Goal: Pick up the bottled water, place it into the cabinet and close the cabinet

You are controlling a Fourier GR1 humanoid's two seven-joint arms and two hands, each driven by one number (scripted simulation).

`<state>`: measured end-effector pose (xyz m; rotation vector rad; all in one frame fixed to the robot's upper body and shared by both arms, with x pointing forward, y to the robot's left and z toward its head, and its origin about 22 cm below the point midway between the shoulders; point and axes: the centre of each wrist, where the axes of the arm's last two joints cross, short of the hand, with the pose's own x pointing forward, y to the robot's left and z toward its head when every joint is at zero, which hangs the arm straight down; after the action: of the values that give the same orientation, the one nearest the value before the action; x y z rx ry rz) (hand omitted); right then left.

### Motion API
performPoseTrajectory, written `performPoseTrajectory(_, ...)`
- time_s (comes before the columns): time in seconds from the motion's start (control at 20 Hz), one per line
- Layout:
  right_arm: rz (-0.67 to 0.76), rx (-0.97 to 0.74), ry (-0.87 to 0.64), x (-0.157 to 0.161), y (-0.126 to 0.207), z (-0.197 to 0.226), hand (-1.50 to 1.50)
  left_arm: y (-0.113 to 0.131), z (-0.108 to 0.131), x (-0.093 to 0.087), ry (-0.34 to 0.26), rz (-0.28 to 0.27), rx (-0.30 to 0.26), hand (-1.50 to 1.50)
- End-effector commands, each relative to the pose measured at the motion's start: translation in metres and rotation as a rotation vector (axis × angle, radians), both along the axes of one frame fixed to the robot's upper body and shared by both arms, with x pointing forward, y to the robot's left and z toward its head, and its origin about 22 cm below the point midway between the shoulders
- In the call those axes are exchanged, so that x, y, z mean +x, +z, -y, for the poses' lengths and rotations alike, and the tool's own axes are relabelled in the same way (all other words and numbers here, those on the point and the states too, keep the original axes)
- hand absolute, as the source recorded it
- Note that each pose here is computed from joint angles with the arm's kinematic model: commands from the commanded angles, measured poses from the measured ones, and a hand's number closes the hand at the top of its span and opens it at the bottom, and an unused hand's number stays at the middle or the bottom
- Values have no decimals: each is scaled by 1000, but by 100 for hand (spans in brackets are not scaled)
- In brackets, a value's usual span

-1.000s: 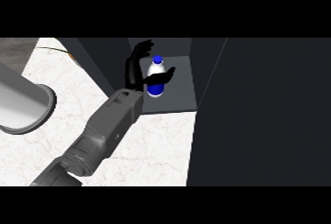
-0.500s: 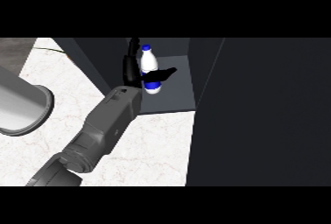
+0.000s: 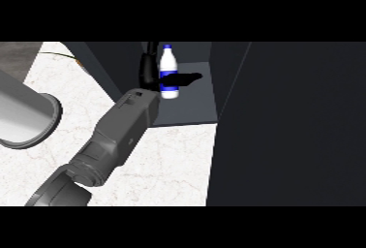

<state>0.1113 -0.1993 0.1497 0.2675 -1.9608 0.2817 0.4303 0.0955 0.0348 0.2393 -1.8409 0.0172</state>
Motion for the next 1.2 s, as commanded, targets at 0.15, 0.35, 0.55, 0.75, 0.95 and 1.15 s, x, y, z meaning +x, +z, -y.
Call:
performPoseTrajectory(0.15,10,20,-21,5,5,5,-150,34,21,8,-246,73,-148,-150)
performPoseTrajectory(0.35,36,22,-2,-14,22,2,-150,21,18,0,-249,93,-195,-150)
performPoseTrajectory(0.55,5,12,-3,-26,24,7,-150,9,16,-10,-277,51,-281,-150)
performPoseTrajectory(0.75,-2,-1,-20,-13,19,7,-150,-3,19,-30,-342,48,-311,-150)
performPoseTrajectory(0.95,17,-10,-26,-20,20,4,-150,1,25,-53,-384,24,-355,150)
performPoseTrajectory(1.15,33,-77,-14,-20,26,8,-150,-23,21,-92,-350,13,-349,150)
